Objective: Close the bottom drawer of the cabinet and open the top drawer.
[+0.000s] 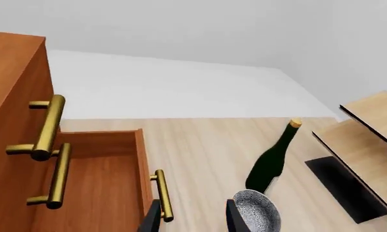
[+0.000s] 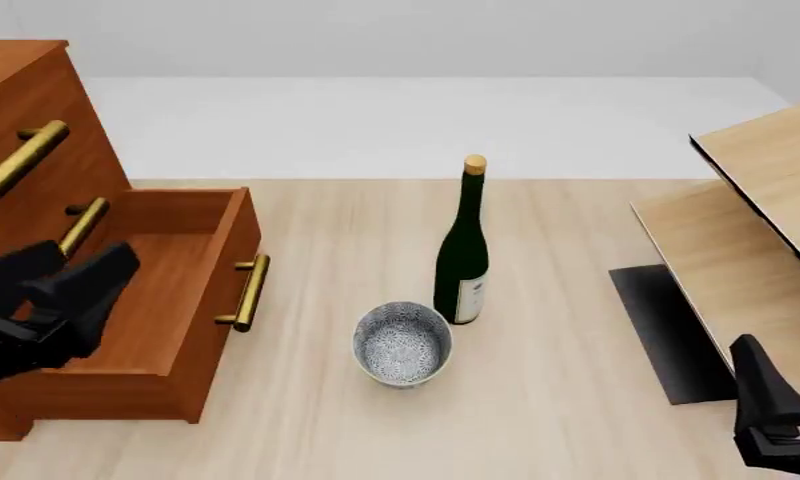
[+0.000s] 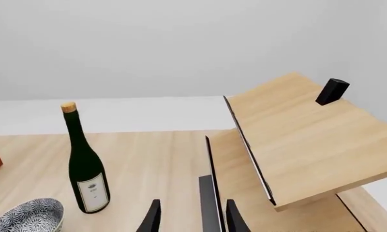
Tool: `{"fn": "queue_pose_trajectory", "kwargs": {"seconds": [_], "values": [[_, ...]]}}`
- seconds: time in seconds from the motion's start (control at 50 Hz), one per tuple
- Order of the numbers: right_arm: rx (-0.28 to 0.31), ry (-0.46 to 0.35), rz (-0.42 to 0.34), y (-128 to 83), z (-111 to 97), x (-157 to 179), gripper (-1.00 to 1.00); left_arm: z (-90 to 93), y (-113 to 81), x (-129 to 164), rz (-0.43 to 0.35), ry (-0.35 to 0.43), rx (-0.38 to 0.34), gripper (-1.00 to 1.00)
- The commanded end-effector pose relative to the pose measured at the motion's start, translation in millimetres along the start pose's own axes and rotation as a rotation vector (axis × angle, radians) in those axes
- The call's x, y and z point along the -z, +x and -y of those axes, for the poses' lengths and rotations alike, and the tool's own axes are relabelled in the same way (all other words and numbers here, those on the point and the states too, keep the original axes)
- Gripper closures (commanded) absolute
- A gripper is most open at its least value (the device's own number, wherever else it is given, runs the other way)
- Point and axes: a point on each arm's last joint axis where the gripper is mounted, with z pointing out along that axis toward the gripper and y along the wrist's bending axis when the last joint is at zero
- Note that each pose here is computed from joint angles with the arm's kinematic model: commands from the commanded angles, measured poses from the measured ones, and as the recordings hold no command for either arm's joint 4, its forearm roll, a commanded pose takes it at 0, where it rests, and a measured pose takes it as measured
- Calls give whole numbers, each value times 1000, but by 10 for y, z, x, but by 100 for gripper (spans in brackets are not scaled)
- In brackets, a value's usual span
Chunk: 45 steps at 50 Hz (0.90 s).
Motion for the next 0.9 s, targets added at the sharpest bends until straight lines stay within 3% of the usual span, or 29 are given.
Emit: {"fn": "queue_pose_trajectory", "kwargs": {"seconds": [0.02,0.1,0.26,0.28,0.34,0.9], "values": [[-9,-1,1,-3,-1,-7,-100,163,-44,-190,-112,96,78,-100],[-12,2,1,-5,1,-14,-100,212,-30,-262,-152,115,114,-100],[-15,6,5,-9,4,-12,-100,255,41,-344,-195,135,99,-100],[-17,6,5,-10,4,-14,-100,287,282,-486,-283,148,81,-100],[-20,6,2,-8,4,-19,-100,317,351,-510,-312,163,83,-100],[-22,3,1,-5,2,-9,-100,373,801,-620,-425,195,102,-100]]}}
